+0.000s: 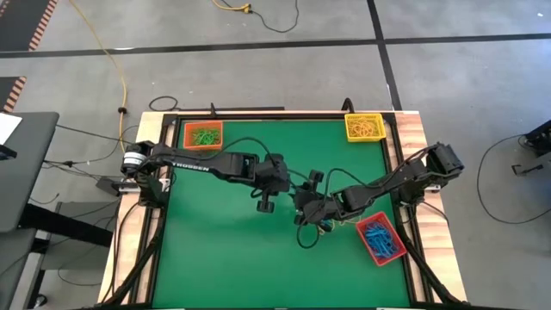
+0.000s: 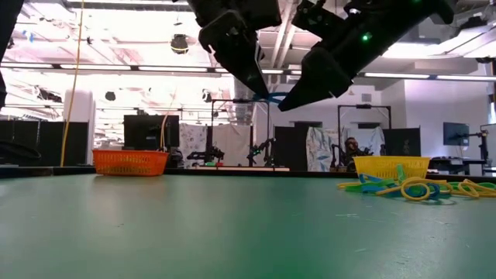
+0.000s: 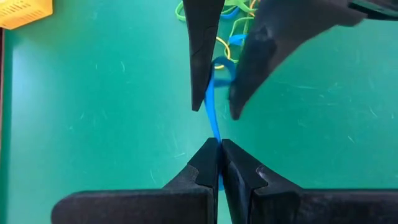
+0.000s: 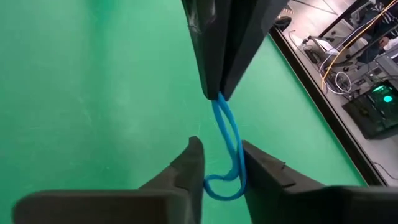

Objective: Sort rubber bands into baskets
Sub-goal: Put the blue rubber band into the red bin

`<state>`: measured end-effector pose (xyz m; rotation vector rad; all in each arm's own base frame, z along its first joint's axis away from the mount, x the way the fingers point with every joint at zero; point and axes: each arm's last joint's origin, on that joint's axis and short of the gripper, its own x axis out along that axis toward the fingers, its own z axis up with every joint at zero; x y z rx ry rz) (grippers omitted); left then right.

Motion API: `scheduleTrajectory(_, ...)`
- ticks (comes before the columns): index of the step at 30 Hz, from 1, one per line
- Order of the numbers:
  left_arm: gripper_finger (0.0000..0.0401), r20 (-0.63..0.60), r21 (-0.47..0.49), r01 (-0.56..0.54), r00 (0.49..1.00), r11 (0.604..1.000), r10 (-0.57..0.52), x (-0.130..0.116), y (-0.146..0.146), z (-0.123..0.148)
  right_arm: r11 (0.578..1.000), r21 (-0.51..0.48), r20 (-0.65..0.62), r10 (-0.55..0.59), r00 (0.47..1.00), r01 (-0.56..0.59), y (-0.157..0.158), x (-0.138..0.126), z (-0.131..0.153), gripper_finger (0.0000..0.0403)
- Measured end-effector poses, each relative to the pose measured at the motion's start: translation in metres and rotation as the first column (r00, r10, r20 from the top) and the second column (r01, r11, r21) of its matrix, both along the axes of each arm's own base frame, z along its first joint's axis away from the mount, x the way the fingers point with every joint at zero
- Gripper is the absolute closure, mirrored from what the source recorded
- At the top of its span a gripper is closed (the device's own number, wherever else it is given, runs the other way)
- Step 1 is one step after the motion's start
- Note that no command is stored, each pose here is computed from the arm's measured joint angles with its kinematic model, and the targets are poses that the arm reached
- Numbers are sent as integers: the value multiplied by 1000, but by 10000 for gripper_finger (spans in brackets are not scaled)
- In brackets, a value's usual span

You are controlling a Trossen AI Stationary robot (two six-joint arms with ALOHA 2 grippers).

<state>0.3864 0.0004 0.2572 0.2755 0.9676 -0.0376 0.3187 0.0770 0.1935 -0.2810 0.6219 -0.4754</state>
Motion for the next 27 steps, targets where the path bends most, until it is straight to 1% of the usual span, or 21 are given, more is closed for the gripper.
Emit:
scheduleTrajectory(4, 401, -9, 0, 0, 1000, 1000, 0, -1, 0, -1, 1000, -2, -9, 0, 1000, 0, 0, -1, -1, 318)
scheduleTrajectory(12, 401, -20, -6, -1, 1000, 1000, 1, -2, 0, -1, 1000, -6, -19, 10, 1000, -10, 0, -1, -1, 381)
scheduleTrajectory(13, 401, -20, -13, 0, 1000, 1000, -1, -2, 0, -1, 1000, -12, -25, 15, 1000, -16, 0, -1, -1, 387)
scheduleTrajectory(16, 397, -18, -29, -8, 1000, 1000, 8, -2, 0, -1, 1000, -20, -42, 21, 999, -22, 1, -2, -2, 388)
scheduleTrajectory(19, 377, -27, -34, -5, 1000, 999, 4, -2, -1, -2, 999, -18, -83, 31, 996, -33, 2, -5, -4, 388)
scheduleTrajectory(22, 346, -37, -36, -2, 999, 999, 1, -3, -2, -2, 999, 25, -124, 37, 992, -34, 2, -12, -4, 388)
scheduleTrajectory(27, 297, -28, -83, 27, 999, 996, -29, -3, -10, -6, 997, 77, -194, 35, 980, -20, 7, -37, 9, 388)
